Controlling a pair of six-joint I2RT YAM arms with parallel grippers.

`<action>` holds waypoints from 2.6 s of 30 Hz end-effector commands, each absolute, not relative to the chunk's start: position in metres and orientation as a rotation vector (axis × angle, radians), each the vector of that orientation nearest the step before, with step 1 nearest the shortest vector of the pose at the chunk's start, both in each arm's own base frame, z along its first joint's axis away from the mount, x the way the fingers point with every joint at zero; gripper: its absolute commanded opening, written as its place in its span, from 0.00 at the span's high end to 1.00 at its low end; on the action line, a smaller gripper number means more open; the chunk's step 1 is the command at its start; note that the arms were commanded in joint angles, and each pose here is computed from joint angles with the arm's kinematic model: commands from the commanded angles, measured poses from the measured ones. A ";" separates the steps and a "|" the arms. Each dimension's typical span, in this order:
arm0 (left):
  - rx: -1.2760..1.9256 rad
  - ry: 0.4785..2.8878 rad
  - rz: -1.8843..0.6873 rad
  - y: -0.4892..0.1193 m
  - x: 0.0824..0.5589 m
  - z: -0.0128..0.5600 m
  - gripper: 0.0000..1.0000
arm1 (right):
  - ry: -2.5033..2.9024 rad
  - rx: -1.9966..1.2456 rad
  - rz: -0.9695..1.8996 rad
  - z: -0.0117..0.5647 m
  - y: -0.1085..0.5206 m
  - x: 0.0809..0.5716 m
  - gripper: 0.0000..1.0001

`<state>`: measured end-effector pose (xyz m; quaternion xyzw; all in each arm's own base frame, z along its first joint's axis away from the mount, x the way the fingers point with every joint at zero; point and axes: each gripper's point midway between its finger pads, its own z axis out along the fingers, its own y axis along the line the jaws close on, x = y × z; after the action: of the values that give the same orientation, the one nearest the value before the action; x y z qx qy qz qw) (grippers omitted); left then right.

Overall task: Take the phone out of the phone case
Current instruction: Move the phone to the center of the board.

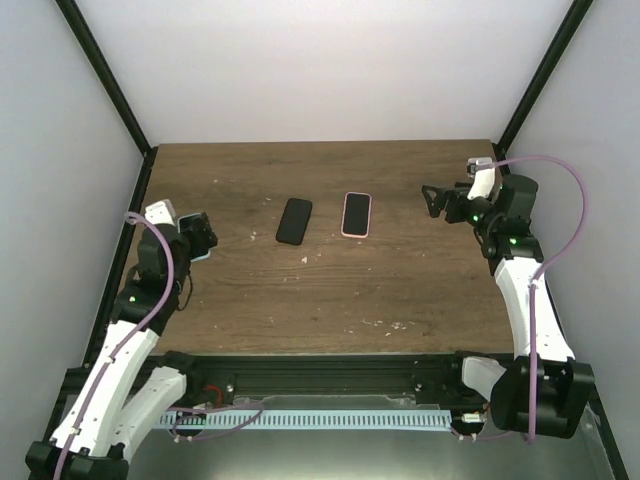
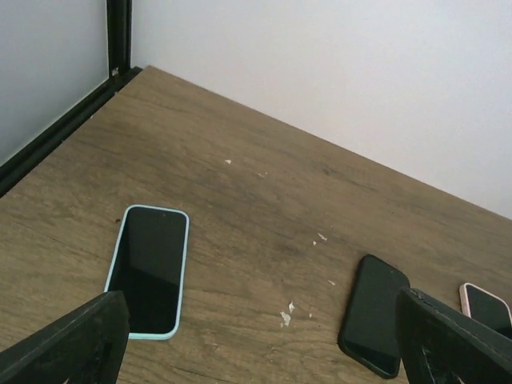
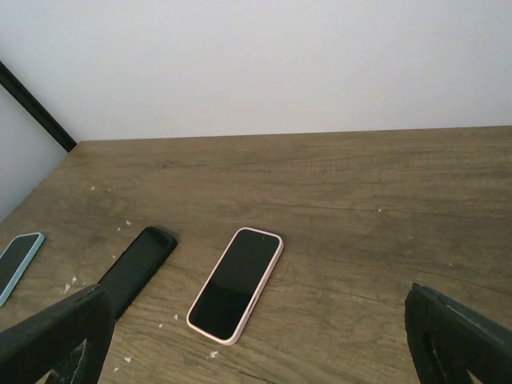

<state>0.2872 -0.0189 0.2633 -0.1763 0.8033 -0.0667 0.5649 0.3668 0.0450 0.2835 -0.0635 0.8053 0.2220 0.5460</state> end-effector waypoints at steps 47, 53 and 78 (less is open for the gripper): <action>0.160 2.175 -0.558 -0.111 0.255 0.194 0.15 | 2.593 -0.656 0.550 0.038 0.202 0.533 0.00; 0.160 2.156 -0.558 -0.111 0.253 0.199 0.15 | 2.548 -0.844 0.656 0.039 0.236 0.505 0.00; 0.128 2.103 -0.495 -0.099 0.252 0.212 0.14 | 2.195 -1.386 0.914 0.146 0.348 0.294 0.00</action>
<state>0.2513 -0.1056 0.2043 0.0538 0.8656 -0.2175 0.4477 0.3086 0.3278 0.1054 -0.5023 0.8071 0.2649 0.1615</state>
